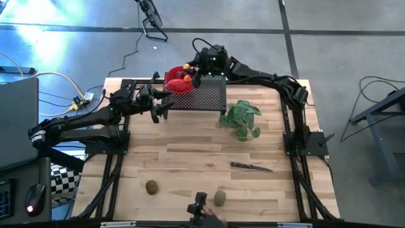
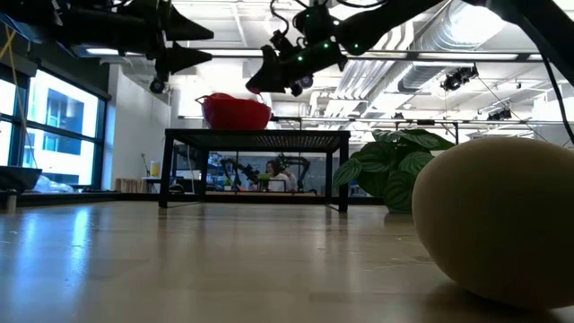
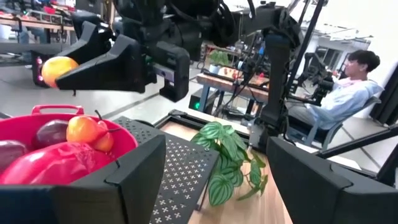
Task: Pick & Place Fruit
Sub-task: Put the yellow pear in the red strainer bowl on the shelf
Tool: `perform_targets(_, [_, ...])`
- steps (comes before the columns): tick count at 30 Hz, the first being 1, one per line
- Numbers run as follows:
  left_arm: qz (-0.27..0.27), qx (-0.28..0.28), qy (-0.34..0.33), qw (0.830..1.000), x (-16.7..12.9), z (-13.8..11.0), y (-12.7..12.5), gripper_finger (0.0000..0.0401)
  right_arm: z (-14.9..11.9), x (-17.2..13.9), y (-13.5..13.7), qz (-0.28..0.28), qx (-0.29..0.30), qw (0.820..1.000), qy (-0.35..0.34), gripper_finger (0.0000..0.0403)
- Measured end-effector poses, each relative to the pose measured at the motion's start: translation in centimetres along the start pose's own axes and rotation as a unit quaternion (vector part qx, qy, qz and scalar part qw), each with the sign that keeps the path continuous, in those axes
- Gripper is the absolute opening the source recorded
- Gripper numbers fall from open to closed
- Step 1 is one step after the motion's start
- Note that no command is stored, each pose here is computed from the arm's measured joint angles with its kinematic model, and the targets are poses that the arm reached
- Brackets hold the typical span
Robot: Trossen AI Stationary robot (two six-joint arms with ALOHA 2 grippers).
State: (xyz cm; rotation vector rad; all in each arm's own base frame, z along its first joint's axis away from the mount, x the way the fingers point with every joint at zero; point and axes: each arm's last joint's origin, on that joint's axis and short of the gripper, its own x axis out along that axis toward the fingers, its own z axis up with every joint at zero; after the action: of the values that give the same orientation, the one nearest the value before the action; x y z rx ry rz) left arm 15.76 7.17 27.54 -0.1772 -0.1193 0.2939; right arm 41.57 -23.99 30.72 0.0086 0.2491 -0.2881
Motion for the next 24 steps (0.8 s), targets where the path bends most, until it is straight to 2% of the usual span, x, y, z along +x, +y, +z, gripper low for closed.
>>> perform_targets(4, [0.0, 0.0, 0.0, 1.0, 0.0, 0.0, 0.0, 0.0273, -0.41, -0.08, -0.27, -0.001, 0.029, 0.999, 0.019, 0.0135])
perform_targets(8, [0.001, 0.0, 0.0, 1.0, 0.0, -0.01, 0.01, 0.0273, -0.92, -0.12, -0.38, -0.027, 0.029, 0.998, 0.047, 0.0135])
perform_targets(19, [0.001, 0.0, 0.0, 1.0, 0.01, 0.0, 0.01, 0.0273, -0.86, -0.15, -0.36, -0.025, 0.043, 0.998, 0.045, 0.0135])
perform_targets(24, [0.001, 0.0, 0.0, 1.0, 0.0, -0.02, 0.01, 0.0273, -0.94, -0.16, -0.36, -0.027, 0.058, 0.997, 0.049, 0.0151])
